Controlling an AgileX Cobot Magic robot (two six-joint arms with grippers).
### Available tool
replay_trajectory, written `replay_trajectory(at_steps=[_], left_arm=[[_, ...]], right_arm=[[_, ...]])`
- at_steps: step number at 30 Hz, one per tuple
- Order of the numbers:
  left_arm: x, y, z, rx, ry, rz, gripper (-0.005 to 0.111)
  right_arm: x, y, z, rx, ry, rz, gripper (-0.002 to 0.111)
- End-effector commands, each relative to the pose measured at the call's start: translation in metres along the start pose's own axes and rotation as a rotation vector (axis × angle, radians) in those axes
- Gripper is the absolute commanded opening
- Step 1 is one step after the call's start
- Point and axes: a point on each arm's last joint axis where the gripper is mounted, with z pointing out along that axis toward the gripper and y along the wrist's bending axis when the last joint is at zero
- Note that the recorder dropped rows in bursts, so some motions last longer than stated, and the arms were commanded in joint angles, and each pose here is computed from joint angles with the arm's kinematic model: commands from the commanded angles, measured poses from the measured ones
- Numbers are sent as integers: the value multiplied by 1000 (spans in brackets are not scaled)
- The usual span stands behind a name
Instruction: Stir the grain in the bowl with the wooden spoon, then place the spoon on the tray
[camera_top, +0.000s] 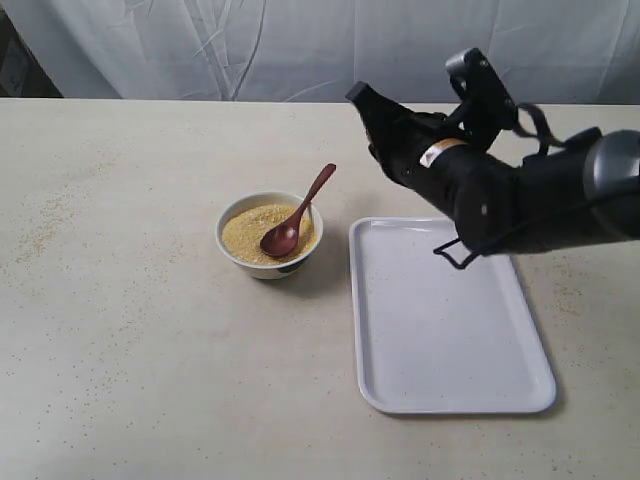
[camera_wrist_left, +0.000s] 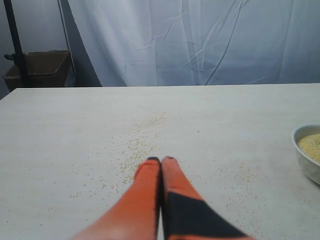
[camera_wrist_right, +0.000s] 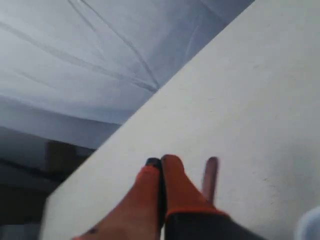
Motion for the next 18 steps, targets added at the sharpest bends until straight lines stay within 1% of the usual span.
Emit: replay_trajectory(at_steps=[1,2,3,6,8,10,12,13,15,18], left_arm=[[1,0,0,0,-6,-6,0],[1,0,0,0,-6,-6,0],[1,0,0,0,-6,-6,0],[1,0,0,0,-6,-6,0],[1,0,0,0,-6,-6,0],[1,0,0,0,-6,-6,0],[1,0,0,0,-6,-6,0],[1,0,0,0,-6,-6,0],[1,0,0,0,-6,-6,0],[1,0,0,0,-6,-6,0]], right_arm=[[6,10,-3,-331,106,120,-1],[3,7,-1,-334,127,120,-1],[-1,1,1,-310,151,138,-1],[-17,-27,6,-153,191,196,-1],[-26,-41,7,-91,225,189,-1],[-33,-47,8,-69,281,174,-1],[-36,-45,9,-77,333,144,0],[-37,-43,10,-80,348,121,3],[-39,-41,14,-78,360,93,13],[-39,-40,27,-88,371,98,34]])
